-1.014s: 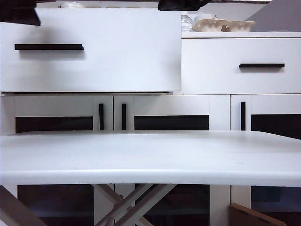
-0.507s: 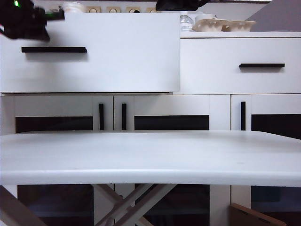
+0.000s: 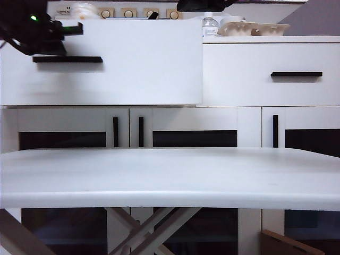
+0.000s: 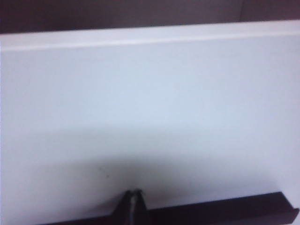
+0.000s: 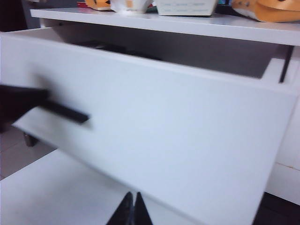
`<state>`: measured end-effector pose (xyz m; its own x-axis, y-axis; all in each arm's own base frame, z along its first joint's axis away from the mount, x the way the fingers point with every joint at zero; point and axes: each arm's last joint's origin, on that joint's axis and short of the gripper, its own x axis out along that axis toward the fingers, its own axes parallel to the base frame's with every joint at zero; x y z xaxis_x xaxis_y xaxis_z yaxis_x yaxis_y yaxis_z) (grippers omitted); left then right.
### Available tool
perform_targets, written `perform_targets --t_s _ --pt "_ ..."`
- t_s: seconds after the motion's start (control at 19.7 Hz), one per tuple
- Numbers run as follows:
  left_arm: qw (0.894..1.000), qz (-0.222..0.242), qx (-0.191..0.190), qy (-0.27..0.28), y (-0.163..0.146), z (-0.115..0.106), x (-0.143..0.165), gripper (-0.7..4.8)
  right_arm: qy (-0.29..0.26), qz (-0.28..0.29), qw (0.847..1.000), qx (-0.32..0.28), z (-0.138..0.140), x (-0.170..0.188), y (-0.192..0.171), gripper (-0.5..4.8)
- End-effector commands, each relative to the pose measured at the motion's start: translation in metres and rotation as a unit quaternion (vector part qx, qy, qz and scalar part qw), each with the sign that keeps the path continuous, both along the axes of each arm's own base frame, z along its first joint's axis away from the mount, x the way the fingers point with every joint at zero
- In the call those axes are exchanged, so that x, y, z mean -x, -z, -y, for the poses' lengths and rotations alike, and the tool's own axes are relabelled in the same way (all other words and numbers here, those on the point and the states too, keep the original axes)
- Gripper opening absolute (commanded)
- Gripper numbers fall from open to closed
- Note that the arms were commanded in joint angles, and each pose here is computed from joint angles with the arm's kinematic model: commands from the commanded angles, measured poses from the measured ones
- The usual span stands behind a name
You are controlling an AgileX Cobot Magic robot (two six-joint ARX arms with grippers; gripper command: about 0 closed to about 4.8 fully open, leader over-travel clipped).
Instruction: Pick up a can of beer from the white table, open the left drawer, place the beer inside the drawer, and finally close the drawer.
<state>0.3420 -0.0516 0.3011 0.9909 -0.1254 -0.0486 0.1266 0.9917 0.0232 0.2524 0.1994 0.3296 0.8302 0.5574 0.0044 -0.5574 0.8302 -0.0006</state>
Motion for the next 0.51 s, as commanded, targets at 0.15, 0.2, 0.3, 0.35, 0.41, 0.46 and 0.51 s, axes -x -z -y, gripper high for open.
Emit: perform_targets --t_s 0.15,0.2,0.3,0.35,0.41,0.46,0.51 --pt "0.999 0.045 0.009 0.011 -0.023 0.003 -0.017 -0.06 -0.002 0.007 1.000 -0.001 0.000 0.001 -0.003 -0.06" --pt "0.999 0.048 0.009 0.011 -0.025 0.003 -0.019 -0.06 -0.001 0.009 1.000 0.001 0.000 0.001 -0.004 -0.06" --pt "0.998 0.054 0.010 0.011 -0.028 0.003 -0.022 -0.05 -0.001 0.014 1.000 0.008 0.000 0.001 -0.004 -0.06" --pt "0.998 0.054 0.010 0.010 -0.028 0.004 -0.026 -0.06 -0.002 0.014 1.000 0.008 0.000 0.001 -0.004 -0.06" --pt "0.999 0.052 0.009 0.009 -0.026 0.003 -0.031 -0.06 -0.002 0.013 1.000 0.008 0.000 0.001 -0.004 -0.06" --pt "0.999 0.052 0.009 0.008 -0.026 0.004 -0.035 -0.06 -0.004 0.014 1.000 0.007 0.000 0.001 -0.004 -0.06" --pt "0.999 0.053 0.010 0.009 -0.027 0.004 -0.041 -0.06 -0.007 0.014 1.000 0.007 0.000 0.001 -0.004 -0.06"
